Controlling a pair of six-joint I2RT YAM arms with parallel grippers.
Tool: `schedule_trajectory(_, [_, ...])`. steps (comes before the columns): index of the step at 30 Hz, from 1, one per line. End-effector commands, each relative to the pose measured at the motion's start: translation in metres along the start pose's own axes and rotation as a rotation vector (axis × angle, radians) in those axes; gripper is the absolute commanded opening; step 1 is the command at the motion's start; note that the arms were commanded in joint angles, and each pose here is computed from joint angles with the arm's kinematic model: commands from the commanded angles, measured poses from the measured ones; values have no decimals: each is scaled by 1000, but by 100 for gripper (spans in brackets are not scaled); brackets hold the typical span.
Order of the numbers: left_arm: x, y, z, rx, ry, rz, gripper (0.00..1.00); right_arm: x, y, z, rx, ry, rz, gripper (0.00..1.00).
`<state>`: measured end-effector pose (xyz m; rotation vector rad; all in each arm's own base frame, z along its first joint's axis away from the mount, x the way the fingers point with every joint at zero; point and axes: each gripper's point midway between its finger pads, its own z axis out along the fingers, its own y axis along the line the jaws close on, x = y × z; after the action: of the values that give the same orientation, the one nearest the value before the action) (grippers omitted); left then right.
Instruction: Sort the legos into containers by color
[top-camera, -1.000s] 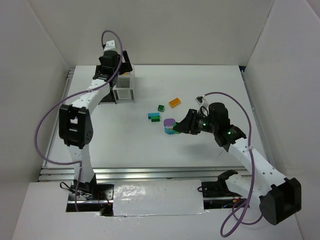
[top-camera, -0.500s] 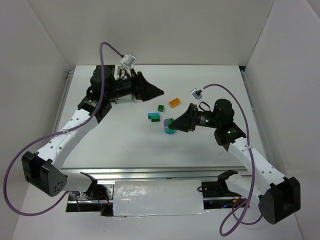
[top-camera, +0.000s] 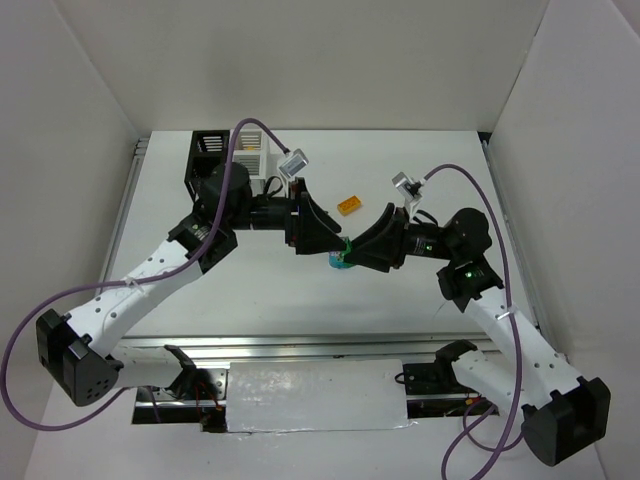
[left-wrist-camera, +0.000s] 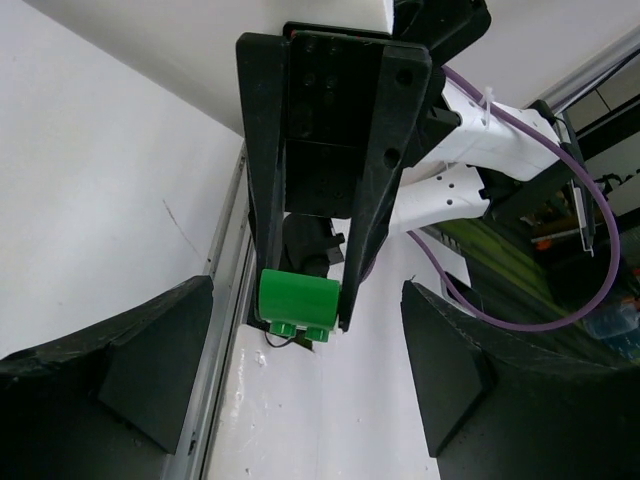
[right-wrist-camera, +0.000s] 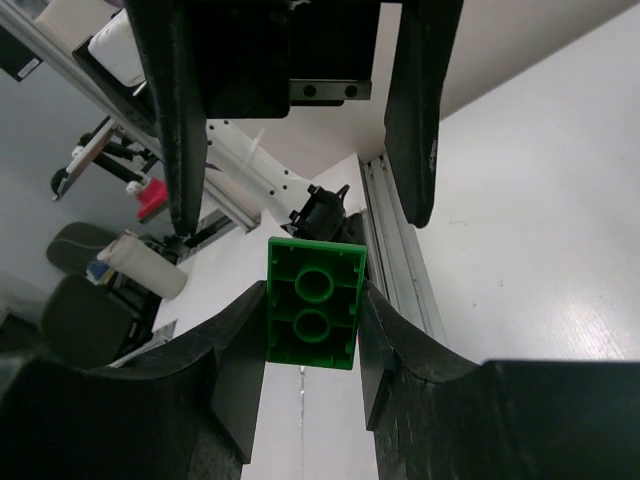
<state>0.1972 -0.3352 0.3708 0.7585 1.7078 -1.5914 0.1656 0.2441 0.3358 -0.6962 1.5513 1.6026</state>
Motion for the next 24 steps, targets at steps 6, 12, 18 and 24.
schedule_trajectory(6, [-6, -13, 4, 48, 4, 33, 87, -11, 10, -3, -11, -33, -108, 0])
schedule_trajectory(12, [-1, -9, 13, 51, 39, 6, 85, -14, 11, -2, -9, -36, -129, 0])
schedule_trajectory(18, [-1, -17, 15, 84, 47, 8, 71, -19, 6, -1, 21, -52, -151, 0])
schedule_trajectory(24, [-1, -26, 13, 121, 54, 35, 27, -22, 3, 0, 31, -70, -144, 0])
